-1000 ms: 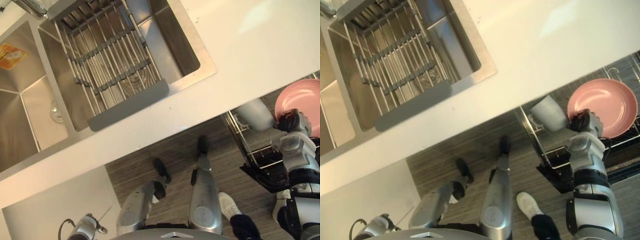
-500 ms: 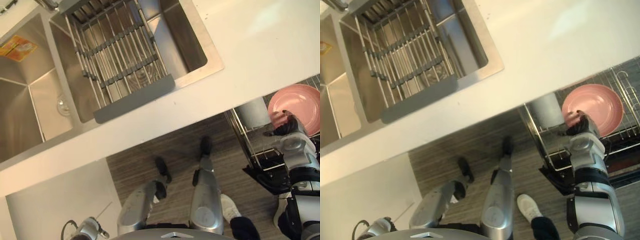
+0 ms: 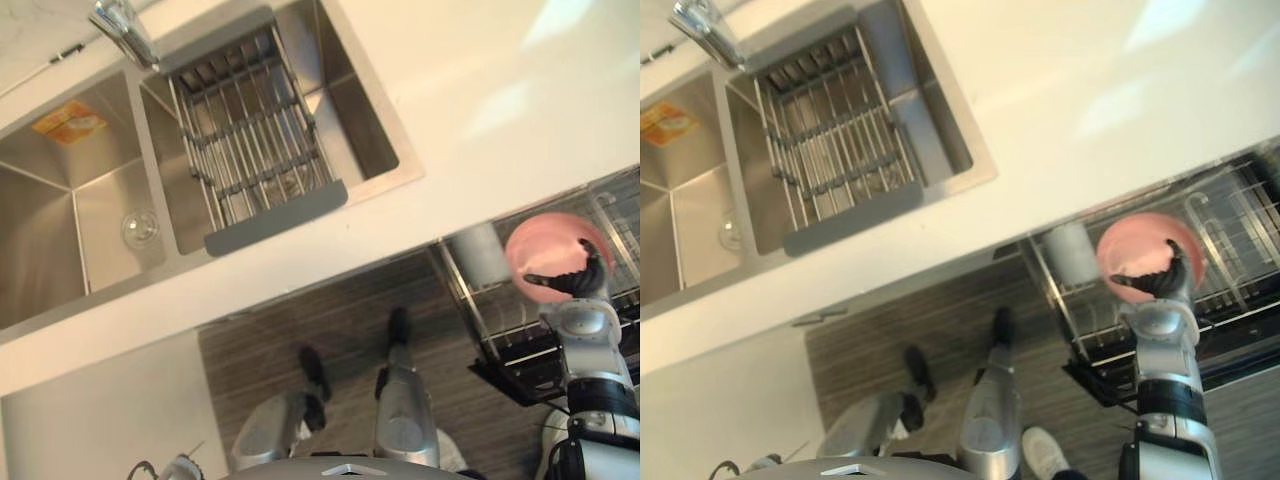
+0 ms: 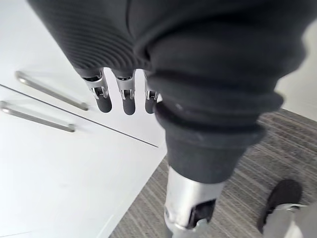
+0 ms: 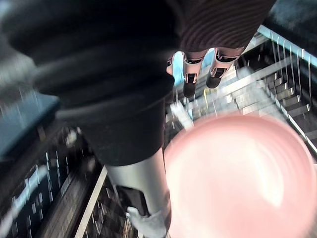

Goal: Walk over to the sink, pick up the cup, carry it to the dishwasher, place the cup inside the dishwasher, then close the dishwasher door

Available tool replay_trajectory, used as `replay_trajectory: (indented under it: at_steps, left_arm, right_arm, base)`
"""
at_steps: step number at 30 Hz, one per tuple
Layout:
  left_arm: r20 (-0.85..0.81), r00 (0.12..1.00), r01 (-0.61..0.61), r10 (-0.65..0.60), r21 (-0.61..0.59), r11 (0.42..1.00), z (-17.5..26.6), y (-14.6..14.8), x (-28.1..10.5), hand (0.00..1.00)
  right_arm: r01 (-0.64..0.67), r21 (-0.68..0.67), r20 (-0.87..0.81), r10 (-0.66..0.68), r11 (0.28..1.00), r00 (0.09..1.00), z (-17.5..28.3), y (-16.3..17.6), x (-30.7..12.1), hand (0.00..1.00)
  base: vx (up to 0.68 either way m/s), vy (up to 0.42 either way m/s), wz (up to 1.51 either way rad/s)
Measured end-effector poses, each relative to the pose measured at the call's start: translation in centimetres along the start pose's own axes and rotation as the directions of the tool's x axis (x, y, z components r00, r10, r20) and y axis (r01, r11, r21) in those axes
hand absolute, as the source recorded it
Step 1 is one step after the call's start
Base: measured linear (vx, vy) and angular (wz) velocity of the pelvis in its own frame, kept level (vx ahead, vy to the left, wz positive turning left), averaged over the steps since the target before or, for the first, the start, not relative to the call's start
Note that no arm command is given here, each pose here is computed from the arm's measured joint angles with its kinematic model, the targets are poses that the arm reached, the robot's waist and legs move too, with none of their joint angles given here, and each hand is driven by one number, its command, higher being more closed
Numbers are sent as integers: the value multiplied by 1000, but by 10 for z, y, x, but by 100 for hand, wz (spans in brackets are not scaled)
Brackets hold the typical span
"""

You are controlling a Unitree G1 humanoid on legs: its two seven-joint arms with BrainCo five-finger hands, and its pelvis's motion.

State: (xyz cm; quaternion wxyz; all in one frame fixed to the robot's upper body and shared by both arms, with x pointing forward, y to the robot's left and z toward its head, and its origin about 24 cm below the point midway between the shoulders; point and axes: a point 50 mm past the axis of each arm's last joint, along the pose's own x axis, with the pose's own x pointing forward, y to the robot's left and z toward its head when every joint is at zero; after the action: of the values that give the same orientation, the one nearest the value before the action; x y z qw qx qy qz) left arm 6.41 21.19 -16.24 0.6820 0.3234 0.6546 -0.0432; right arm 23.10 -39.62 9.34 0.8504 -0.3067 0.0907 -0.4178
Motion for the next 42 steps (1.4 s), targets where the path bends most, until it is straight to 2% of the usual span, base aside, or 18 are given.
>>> replay_trajectory:
  at_steps: [4,5,6,9,10,12,13,16,18,22,24,27,29,33,34,37,42]
  left_arm:
    - [-58,998,13,-13,-4,1000,-17,-4,0,0]
    - [-80,996,34,-34,-4,999,-21,-7,0,0]
    - [-102,994,50,-51,-5,999,-28,-11,0,0]
    - [-152,984,83,-88,-38,996,-38,-16,-1,0]
    - [-180,977,103,-110,-47,994,-44,-20,-2,0]
    - [-189,975,110,-118,-49,993,-47,-22,-3,0]
    - [-196,972,118,-128,-62,991,-47,-24,-3,0]
    - [-225,961,133,-158,-120,984,-52,-27,-4,0]
    - [-269,945,149,-186,-154,977,-63,-33,-4,0]
    - [-294,934,148,-203,-199,969,-67,-39,-6,0]
    - [-288,937,134,-199,-230,964,-62,-44,-7,0]
    - [-287,941,117,-181,-228,967,-59,-47,-8,0]
    - [-264,948,115,-176,-232,966,-54,-43,-7,0]
    - [-222,958,131,-182,-224,966,-60,-24,-4,0]
    - [-200,964,134,-174,-197,971,-63,-11,-1,0]
    - [-169,970,140,-172,-185,973,-61,-2,2,0]
    - [-135,969,186,-208,-159,970,-51,-11,1,0]
  right_arm:
    - [201,75,34,-204,977,978,0,-51,-7,0]
    - [303,107,43,-309,947,950,-2,-74,-10,0]
    - [397,184,30,-408,899,912,-4,-95,-11,0]
    - [534,344,-30,-559,772,828,-15,-136,-19,0]
    - [606,426,-112,-626,671,772,-35,-159,-29,0]
    - [648,436,-186,-642,624,744,-55,-168,-35,0]
    - [684,462,-302,-624,565,720,-85,-175,-44,0]
    - [718,525,-496,-521,457,695,-137,-175,-63,0]
    - [756,574,-632,-416,314,653,-182,-162,-93,0]
    - [737,645,-691,-257,203,676,-209,-109,-127,0]
    - [702,683,-693,-128,201,710,-207,-62,-138,0]
    - [634,740,-654,20,223,756,-193,-10,-146,0]
    - [579,777,-613,88,247,786,-179,11,-144,0]
    - [554,778,-608,131,297,783,-167,29,-140,0]
    - [517,786,-590,160,340,791,-162,38,-140,0]
    - [492,793,-574,171,359,801,-158,42,-138,0]
    - [421,796,-547,221,435,807,-148,58,-135,0]
  base:
    - [58,-13,-21]
    - [28,-1,-41]
    - [32,0,-40]
    - [3,9,-37]
    - [-1,6,-27]
    - [-17,4,-20]
    - [-33,3,-19]
    - [-12,3,-17]
    - [18,4,1]
    - [6,11,2]
    - [-21,32,20]
    - [1,37,59]
    - [19,51,74]
    - [23,45,16]
    - [40,26,-2]
    - [47,2,1]
    - [46,-32,13]
